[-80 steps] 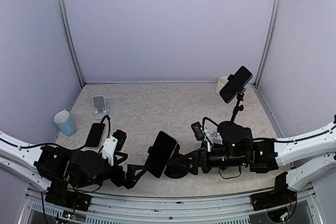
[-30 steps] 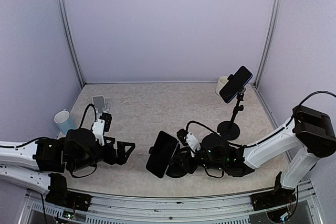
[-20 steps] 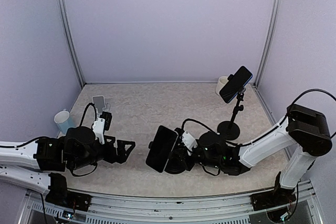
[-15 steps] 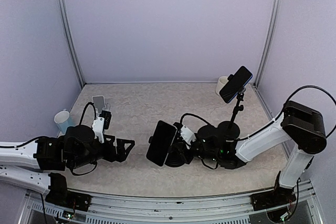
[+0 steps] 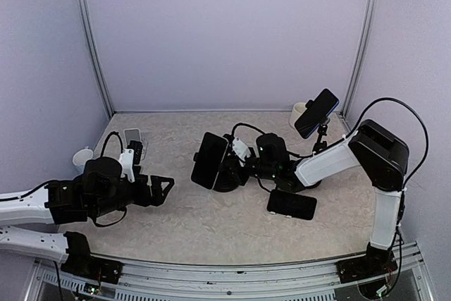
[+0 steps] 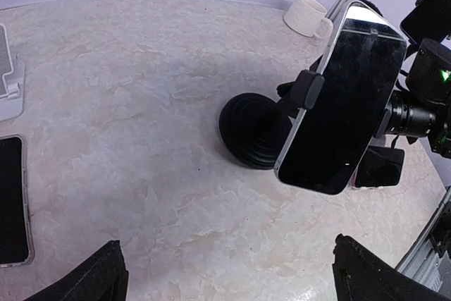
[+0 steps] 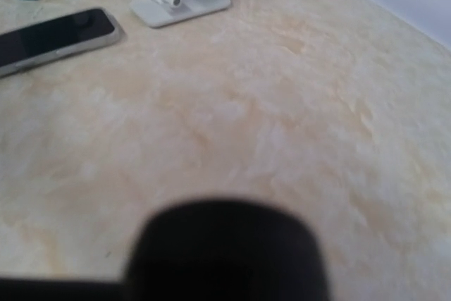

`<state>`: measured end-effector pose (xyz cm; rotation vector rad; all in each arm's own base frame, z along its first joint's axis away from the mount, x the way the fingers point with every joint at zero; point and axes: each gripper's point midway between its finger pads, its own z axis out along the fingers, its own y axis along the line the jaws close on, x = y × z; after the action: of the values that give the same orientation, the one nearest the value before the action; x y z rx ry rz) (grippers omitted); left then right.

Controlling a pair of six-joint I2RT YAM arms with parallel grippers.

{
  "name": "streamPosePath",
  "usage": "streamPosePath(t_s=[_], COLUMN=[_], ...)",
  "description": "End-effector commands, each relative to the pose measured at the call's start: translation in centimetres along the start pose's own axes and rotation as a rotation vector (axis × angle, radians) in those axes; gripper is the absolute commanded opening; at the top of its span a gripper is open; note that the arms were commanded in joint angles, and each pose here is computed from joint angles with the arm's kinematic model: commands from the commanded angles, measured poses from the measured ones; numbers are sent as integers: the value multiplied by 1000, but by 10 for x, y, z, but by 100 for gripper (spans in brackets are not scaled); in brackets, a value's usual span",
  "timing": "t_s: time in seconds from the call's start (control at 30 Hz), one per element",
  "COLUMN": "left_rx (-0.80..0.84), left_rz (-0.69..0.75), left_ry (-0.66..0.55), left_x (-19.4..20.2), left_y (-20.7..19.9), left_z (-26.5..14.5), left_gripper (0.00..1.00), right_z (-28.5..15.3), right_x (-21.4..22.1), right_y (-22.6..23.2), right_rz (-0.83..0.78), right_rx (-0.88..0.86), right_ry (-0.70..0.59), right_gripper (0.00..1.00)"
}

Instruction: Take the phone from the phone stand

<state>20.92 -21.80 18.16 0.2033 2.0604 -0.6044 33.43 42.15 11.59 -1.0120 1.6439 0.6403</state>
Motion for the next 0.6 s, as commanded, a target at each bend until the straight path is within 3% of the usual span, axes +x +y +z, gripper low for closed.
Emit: streamPosePath(t_s=[0.0,0.3,0.37,0.5,0.57], left_rx=[15,31,35,39,41], left_rz=[23,38,47,60,64], left_ry=[18,49,58,77,81], left_x=[-6,-11,-11,-9,-9], left_y=[1,0,-2,-5,-7], left_z=[7,27,31,39,41], left_gripper=[99,99,99,99,99], right_z=[15,17,16,12,8], right_x=[-41,-19,-16,-19,-22], right_y=[-2,-3,-3,-3,-3], right_rz=[-30,-25,-25,-24,-21], right_rx=[-105,-187,-194,-196,-195], right_ry=[-126,-87,-82,-85,-89], right_gripper=[2,4,13,44,54])
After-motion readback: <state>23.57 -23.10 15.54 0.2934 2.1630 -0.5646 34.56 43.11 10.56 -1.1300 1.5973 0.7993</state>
